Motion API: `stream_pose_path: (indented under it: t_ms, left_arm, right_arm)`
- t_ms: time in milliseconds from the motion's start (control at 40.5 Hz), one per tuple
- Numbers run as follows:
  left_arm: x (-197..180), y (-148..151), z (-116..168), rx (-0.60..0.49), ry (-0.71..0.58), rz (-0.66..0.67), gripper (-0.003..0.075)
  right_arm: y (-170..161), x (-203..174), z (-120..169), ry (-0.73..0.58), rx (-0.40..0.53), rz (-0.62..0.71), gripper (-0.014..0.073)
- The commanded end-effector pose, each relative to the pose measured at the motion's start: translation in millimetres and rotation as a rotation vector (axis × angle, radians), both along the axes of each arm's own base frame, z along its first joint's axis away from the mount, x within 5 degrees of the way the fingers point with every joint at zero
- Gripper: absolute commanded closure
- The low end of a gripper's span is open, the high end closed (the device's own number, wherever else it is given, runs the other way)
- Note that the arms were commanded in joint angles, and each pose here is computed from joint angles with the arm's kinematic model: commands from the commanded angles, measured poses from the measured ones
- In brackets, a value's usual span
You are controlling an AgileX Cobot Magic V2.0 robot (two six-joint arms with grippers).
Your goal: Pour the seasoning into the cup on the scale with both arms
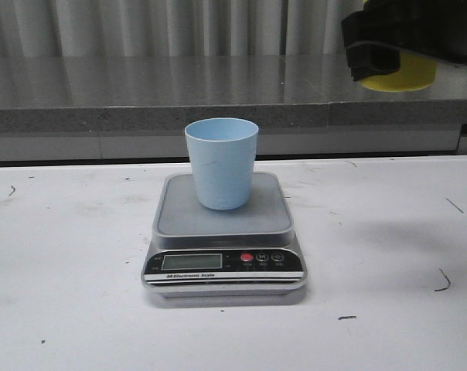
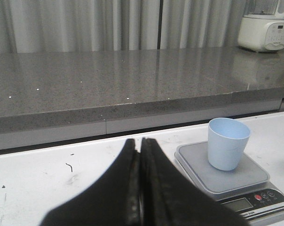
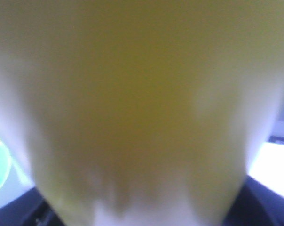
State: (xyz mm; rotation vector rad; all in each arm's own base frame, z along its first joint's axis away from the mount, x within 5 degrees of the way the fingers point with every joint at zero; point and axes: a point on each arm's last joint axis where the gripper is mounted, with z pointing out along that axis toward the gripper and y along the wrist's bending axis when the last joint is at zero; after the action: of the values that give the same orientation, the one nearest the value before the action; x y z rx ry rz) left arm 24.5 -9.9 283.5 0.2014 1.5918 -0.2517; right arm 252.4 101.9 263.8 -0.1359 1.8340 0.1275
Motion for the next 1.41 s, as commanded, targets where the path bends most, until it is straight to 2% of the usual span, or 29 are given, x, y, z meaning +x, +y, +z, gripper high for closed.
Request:
stream_pose_path:
  t_ms: [0, 99, 198, 346, 914, 1210, 1383]
  left_arm:
    - [-5, 2, 15, -0.049, -0.107, 0.004, 0.0740]
    - [-5, 2, 15, -0.049, -0.107, 0.004, 0.0740]
    - [-5, 2, 15, -0.049, -0.107, 0.004, 0.0740]
    - [-5, 2, 15, -0.049, -0.107, 0.004, 0.0740]
    - [-5, 2, 15, -0.049, -0.107, 0.004, 0.0740]
    - [-5, 2, 15, -0.049, -0.107, 0.004, 0.0740]
    - [-5, 2, 15, -0.049, -0.107, 0.004, 0.0740]
  right_arm:
    - [-4, -8, 23, -0.177, 0.048, -0.007, 0.0327]
    - [-4, -12, 16, -0.173, 0.110, 0.003, 0.0327]
    - [-6, -13, 11, -0.214, 0.116, -0.007, 0.0327]
    - [-5, -5, -1, -0.227, 0.088, -0.035, 0.0327]
    - [4, 29, -80, -0.154, -0.064, -0.114, 0.0327]
    - [5, 33, -101, -0.096, 0.050, -0.150, 0.0327]
    - [5, 36, -108, -0.096, 0.046, -0.162, 0.0327]
